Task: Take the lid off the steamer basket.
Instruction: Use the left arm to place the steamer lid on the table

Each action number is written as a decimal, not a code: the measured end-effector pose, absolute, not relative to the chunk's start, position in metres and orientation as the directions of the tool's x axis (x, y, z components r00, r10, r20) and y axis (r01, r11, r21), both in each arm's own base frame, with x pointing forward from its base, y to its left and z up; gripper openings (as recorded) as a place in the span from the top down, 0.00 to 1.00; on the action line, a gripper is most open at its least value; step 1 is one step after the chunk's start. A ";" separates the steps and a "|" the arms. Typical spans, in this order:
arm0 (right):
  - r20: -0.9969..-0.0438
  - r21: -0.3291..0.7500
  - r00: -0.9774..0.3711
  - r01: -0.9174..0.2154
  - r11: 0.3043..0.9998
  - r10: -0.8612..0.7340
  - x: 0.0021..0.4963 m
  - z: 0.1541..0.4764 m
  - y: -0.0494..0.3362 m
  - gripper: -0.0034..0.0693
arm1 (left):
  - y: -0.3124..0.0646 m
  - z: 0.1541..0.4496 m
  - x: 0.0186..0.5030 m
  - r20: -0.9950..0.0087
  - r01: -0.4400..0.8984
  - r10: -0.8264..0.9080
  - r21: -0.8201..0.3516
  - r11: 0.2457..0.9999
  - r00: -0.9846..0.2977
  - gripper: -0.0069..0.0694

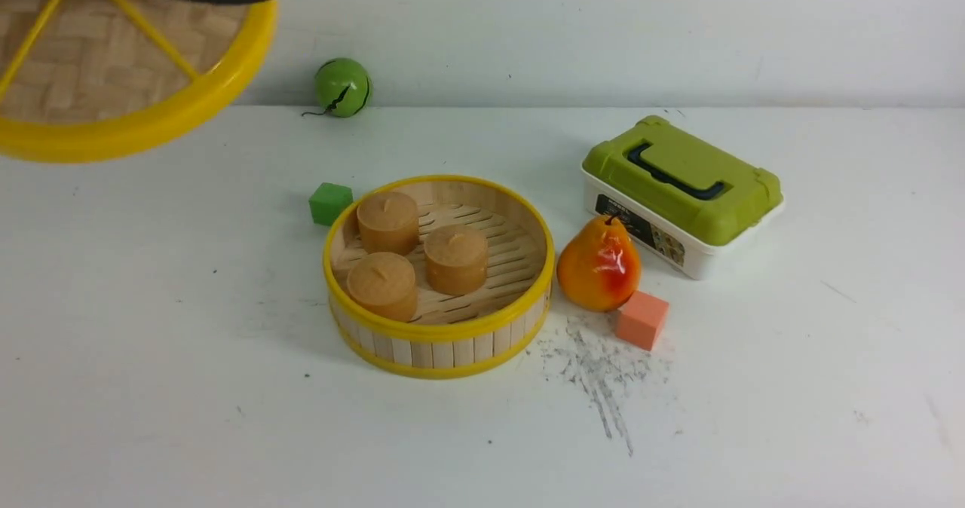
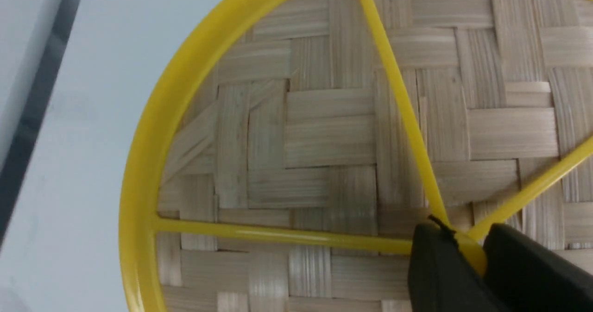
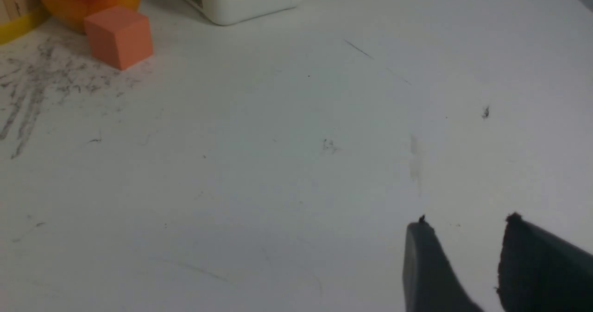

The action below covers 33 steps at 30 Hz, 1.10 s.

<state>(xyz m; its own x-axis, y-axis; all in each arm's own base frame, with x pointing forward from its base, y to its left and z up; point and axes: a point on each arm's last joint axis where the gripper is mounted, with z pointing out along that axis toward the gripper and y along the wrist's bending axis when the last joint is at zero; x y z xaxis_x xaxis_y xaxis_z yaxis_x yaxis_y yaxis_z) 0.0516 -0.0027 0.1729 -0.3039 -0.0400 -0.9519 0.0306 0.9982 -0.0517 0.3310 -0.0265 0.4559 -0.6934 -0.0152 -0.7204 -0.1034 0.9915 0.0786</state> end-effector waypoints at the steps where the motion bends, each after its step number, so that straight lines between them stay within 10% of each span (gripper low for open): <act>1: -0.952 -0.052 -0.304 0.031 0.998 -0.040 0.052 0.173 -0.003 0.62 | -0.019 0.440 0.335 -0.696 -0.123 -0.053 0.051 0.991 -0.716 0.78; 14: -0.952 -0.052 -0.304 0.031 0.998 -0.040 0.052 0.173 -0.003 0.62 | 0.000 0.258 0.393 -0.487 -0.230 -0.242 -0.085 0.969 -0.839 0.78; 25: -0.952 -0.052 -0.304 0.031 0.998 -0.040 0.052 0.173 -0.003 0.62 | 0.000 0.217 0.409 -0.439 -0.234 -0.239 -0.067 0.970 -0.866 0.66; 33: -0.952 -0.052 -0.304 0.031 0.998 -0.040 0.052 0.173 -0.003 0.62 | 0.001 0.245 0.397 -0.461 -0.242 -0.250 -0.077 0.967 -0.852 0.60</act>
